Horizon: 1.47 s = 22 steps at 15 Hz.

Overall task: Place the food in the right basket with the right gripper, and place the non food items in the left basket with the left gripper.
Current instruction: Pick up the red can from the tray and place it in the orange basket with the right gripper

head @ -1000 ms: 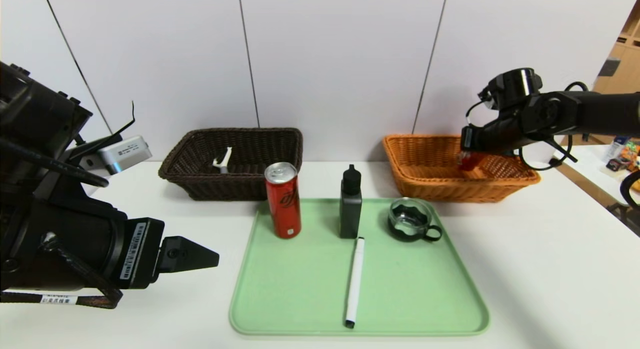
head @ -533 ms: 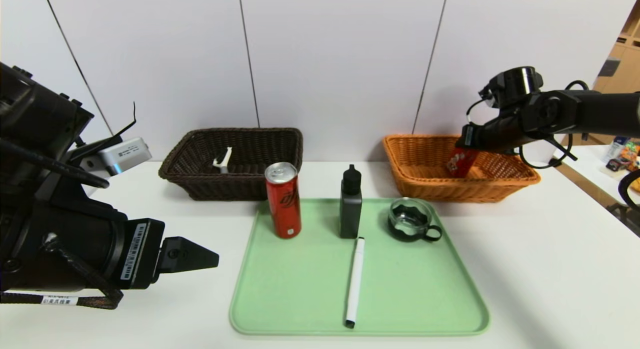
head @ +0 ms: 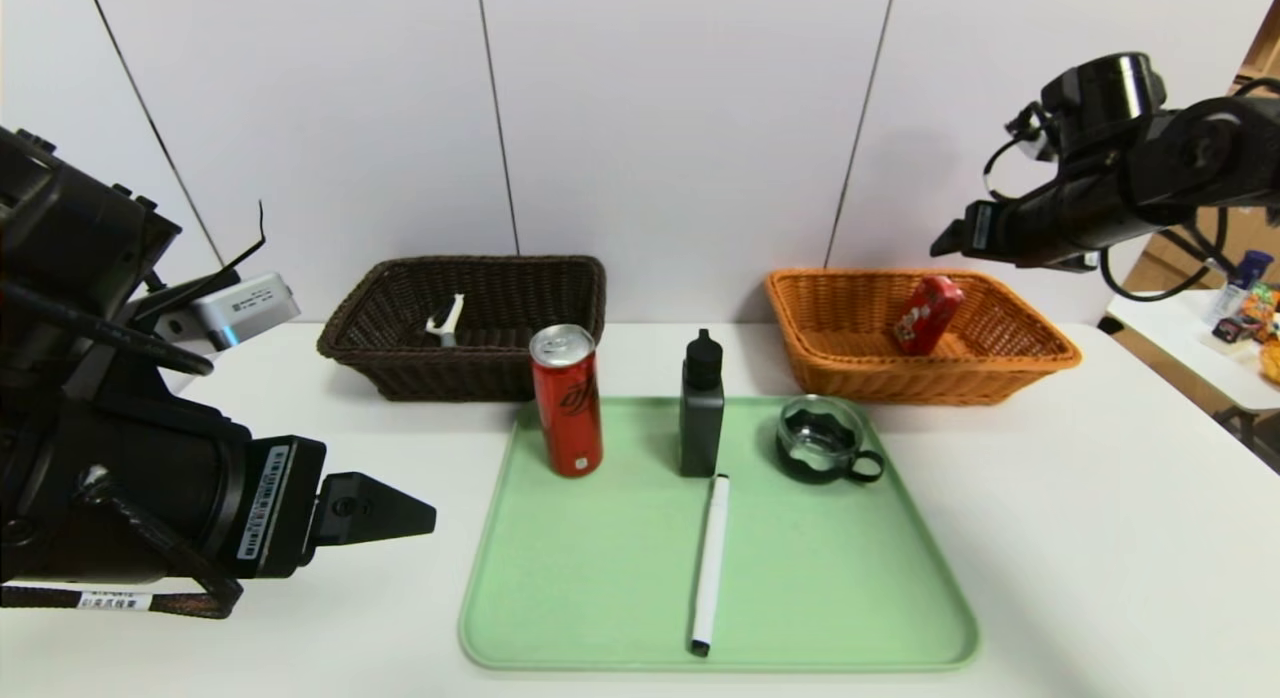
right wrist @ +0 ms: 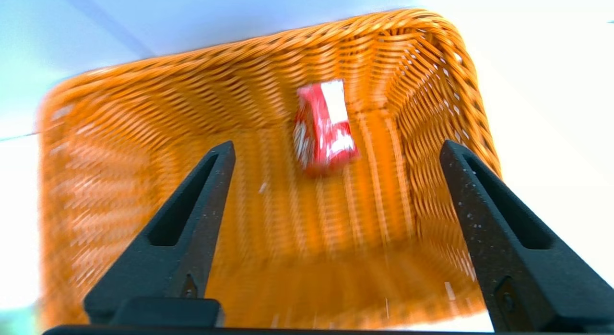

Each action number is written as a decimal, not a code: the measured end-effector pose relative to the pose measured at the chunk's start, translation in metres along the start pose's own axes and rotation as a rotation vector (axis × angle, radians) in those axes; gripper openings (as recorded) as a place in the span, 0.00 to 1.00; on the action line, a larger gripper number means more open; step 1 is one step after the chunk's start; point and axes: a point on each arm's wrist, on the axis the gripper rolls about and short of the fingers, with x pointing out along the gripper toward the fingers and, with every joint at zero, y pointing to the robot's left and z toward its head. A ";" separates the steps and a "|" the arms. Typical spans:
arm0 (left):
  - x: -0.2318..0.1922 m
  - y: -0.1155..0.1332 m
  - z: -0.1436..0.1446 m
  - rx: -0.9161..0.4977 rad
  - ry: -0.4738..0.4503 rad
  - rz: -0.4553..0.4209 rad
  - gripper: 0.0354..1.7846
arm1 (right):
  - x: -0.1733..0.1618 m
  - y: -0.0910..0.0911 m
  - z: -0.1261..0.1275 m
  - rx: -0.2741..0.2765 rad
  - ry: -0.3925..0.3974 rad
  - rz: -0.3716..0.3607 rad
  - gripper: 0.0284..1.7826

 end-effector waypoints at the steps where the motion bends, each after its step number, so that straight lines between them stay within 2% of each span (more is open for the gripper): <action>1: 0.000 0.000 0.000 0.000 -0.001 0.000 0.94 | -0.021 0.000 0.003 -0.001 0.001 0.006 0.85; 4: -0.001 0.000 0.000 0.000 -0.002 -0.003 0.94 | -0.078 0.001 -0.002 -0.015 0.077 0.042 0.89; 7: -0.004 -0.003 0.004 0.002 -0.012 -0.010 0.94 | -0.125 0.012 -0.022 -0.031 0.238 0.110 0.91; 9: -0.005 -0.003 0.005 0.002 -0.015 -0.011 0.94 | -0.147 0.026 -0.037 -0.004 0.340 0.147 0.92; 12: -0.005 -0.002 0.003 0.002 -0.007 -0.007 0.94 | -0.168 0.047 -0.054 0.047 0.452 0.203 0.93; 16: -0.009 0.001 -0.001 0.000 -0.006 -0.005 0.94 | -0.181 0.070 -0.067 0.096 0.515 0.234 0.94; 22: -0.012 0.003 -0.006 0.003 -0.015 -0.010 0.94 | -0.198 0.095 -0.082 0.065 0.560 0.288 0.95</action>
